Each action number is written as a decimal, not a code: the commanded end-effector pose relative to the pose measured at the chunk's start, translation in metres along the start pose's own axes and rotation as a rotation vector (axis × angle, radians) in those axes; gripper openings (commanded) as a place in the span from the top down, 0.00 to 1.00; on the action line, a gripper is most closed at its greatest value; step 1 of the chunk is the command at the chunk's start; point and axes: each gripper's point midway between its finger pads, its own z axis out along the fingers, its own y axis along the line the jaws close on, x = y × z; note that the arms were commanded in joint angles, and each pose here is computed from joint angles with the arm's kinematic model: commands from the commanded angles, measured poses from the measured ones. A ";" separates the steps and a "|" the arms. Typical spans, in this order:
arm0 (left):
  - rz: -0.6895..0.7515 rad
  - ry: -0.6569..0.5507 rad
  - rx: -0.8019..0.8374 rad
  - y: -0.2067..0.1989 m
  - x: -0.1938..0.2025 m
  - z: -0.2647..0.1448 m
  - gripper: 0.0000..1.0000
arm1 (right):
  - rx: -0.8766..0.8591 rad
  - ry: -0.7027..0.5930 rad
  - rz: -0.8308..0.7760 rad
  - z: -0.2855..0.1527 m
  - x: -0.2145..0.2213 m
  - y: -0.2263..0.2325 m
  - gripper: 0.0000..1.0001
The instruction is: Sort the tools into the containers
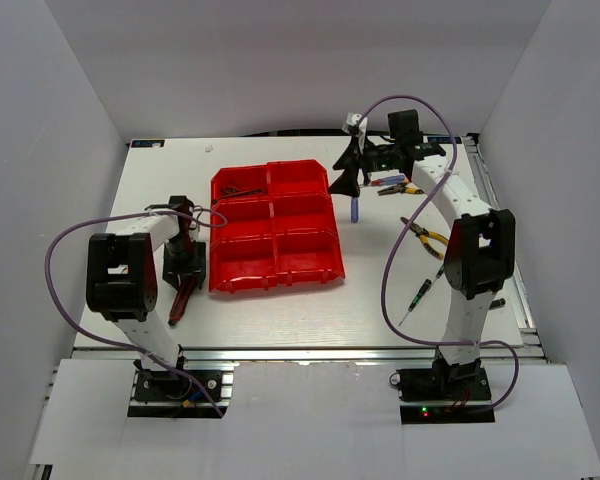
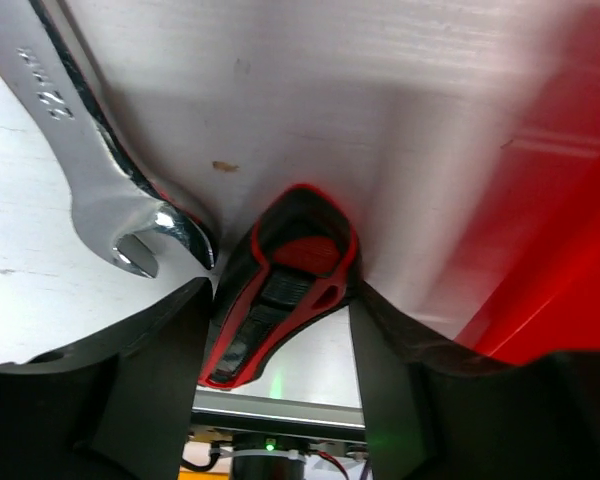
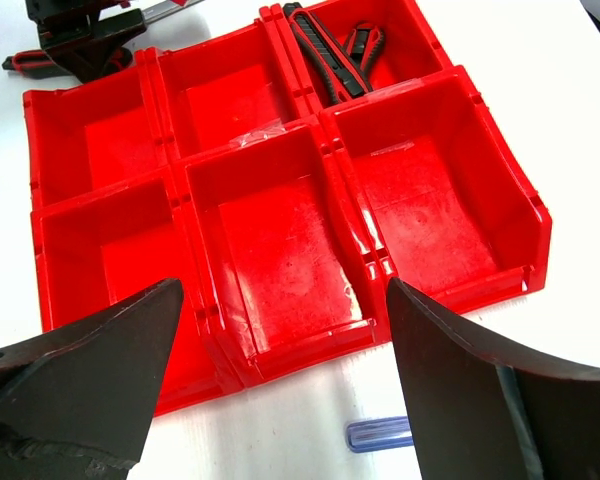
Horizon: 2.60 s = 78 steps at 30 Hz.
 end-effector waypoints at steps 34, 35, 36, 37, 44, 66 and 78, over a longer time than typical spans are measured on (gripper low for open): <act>-0.187 -0.664 0.239 -0.030 -0.159 -0.175 0.92 | -0.005 -0.029 -0.025 -0.023 -0.016 0.018 0.10; -0.168 -0.676 0.253 -0.035 -0.167 -0.178 0.92 | -0.004 -0.029 -0.028 -0.024 -0.017 0.018 0.11; -0.129 -0.702 0.253 -0.037 -0.178 -0.183 0.92 | -0.006 -0.025 -0.028 -0.023 -0.016 0.019 0.11; -0.109 -0.726 0.269 -0.043 -0.196 -0.190 0.92 | -0.005 -0.023 -0.027 -0.023 -0.015 0.019 0.11; 0.184 -0.874 0.208 -0.079 -0.260 -0.220 0.93 | 0.009 -0.012 -0.023 -0.028 -0.013 0.018 0.11; 0.547 -0.979 0.015 -0.164 -0.295 -0.172 0.44 | 0.049 0.028 0.006 -0.043 0.003 0.013 0.11; 0.531 -1.011 0.054 -0.170 -0.262 -0.197 0.18 | 0.057 0.061 0.000 -0.047 0.012 0.014 0.11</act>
